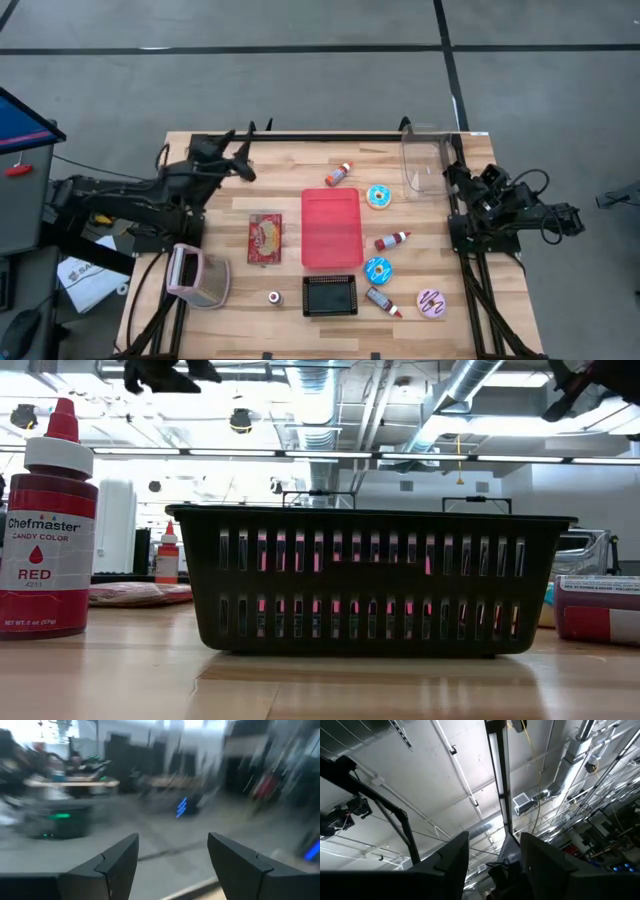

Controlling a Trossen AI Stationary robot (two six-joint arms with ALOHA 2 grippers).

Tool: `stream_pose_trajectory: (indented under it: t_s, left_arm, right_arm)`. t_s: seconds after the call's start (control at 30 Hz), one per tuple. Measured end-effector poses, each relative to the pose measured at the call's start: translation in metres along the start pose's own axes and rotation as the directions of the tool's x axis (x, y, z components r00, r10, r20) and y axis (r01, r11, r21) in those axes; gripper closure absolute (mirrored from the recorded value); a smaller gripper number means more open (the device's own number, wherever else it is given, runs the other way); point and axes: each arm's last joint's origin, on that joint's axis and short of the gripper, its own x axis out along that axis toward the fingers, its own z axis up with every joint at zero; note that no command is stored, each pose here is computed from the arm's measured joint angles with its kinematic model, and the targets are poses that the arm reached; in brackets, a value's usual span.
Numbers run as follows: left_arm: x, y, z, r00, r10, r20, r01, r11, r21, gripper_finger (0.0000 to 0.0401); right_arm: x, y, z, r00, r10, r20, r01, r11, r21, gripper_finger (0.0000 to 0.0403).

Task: Pick & Place Food Item
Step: Put the left orange food coloring bottle into the transparent bin

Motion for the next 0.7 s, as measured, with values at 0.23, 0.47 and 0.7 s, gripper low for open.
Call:
stream_pose_trajectory:
  t_s: [0.23,0.47,0.7]
  left_arm:
    - [0.007,0.017,0.013,0.949,0.071,-0.308,-0.026,0.989,0.146,0.0165]
    - [0.015,0.039,-0.009,0.746,0.013,-0.666,-0.002,1.000,0.018,0.0165]
    - [0.009,0.039,-0.026,0.510,-0.054,-0.858,0.040,0.998,-0.039,0.0163]
  right_arm:
    - [0.000,-0.001,0.001,0.999,-0.044,0.023,0.044,0.999,-0.008,0.0233]
    - [0.000,-0.001,0.001,0.998,-0.053,0.029,0.053,0.999,-0.007,0.0233]
    - [0.000,-0.001,0.001,0.998,-0.053,0.028,0.053,0.999,0.000,0.0233]
